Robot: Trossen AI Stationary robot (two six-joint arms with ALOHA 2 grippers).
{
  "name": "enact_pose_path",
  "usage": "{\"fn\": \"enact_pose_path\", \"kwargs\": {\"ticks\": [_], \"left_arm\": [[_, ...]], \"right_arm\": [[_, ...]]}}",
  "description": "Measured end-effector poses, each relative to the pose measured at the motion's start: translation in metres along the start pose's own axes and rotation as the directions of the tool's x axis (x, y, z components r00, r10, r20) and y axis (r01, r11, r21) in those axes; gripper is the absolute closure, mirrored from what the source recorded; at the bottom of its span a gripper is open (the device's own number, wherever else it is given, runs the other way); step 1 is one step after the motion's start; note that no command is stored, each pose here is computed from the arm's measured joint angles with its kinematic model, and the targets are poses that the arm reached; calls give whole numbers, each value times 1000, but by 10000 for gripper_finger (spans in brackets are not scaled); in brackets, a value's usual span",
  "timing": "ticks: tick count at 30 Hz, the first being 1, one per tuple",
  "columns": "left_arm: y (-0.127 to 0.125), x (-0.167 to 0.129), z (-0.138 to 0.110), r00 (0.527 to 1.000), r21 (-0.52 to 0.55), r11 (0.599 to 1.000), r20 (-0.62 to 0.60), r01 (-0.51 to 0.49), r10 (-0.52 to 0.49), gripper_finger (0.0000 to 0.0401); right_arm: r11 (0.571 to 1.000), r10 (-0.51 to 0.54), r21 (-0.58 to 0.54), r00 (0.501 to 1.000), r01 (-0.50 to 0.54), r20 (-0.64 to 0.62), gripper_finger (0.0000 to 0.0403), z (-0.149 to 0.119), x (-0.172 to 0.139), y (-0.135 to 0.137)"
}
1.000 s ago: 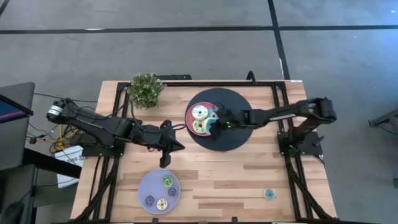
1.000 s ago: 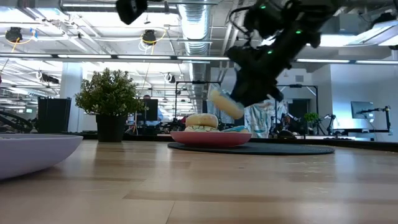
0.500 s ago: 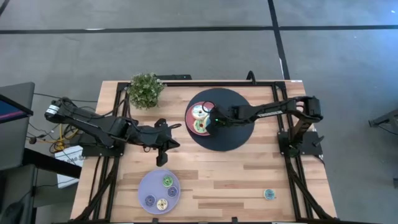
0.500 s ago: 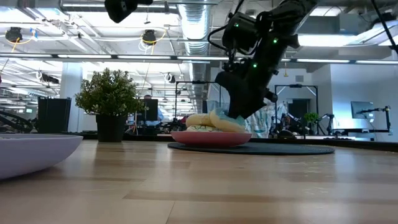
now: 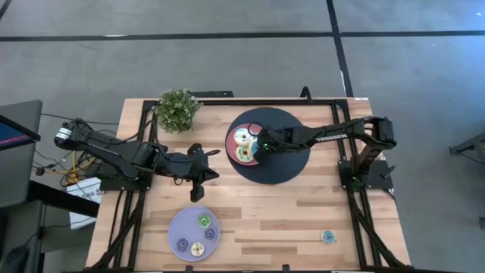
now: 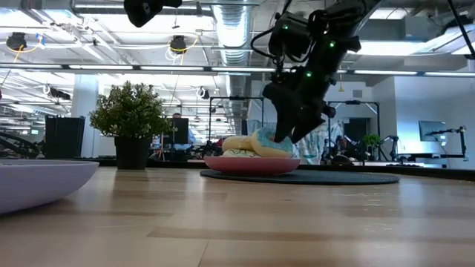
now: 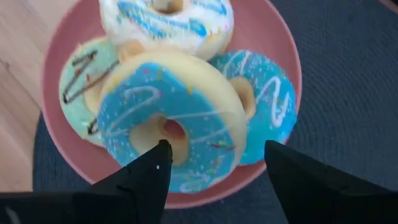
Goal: Pick & Place donuts
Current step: Put the small blue donut on the purple plate
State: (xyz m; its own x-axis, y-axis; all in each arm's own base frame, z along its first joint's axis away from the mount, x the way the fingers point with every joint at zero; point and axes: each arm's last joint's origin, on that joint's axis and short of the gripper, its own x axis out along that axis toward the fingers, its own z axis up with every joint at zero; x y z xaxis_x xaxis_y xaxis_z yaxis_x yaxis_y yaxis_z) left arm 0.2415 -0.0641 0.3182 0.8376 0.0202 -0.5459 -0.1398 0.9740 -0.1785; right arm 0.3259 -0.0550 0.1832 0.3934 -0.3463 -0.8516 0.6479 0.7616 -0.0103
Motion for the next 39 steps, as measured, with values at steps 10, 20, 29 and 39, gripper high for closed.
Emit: {"fn": "enact_pose_path", "kwargs": {"ticks": [10,20,29,39], "left_arm": [[0,1,2,998,27,999,44,-36,35,401],[26,20,-39,975,81,997,218,16,-33,401],[69,-8,-102,912,19,1000,409,23,-29,401],[91,-43,-142,807,116,993,585,15,-80,401]], "right_arm": [[999,22,35,994,-26,105,154,13,-53,-15],[995,70,61,988,-79,136,154,-6,-130,-37],[974,161,139,978,-180,136,154,-33,-169,-31],[929,171,325,984,-175,40,154,-59,-185,-28]]}}
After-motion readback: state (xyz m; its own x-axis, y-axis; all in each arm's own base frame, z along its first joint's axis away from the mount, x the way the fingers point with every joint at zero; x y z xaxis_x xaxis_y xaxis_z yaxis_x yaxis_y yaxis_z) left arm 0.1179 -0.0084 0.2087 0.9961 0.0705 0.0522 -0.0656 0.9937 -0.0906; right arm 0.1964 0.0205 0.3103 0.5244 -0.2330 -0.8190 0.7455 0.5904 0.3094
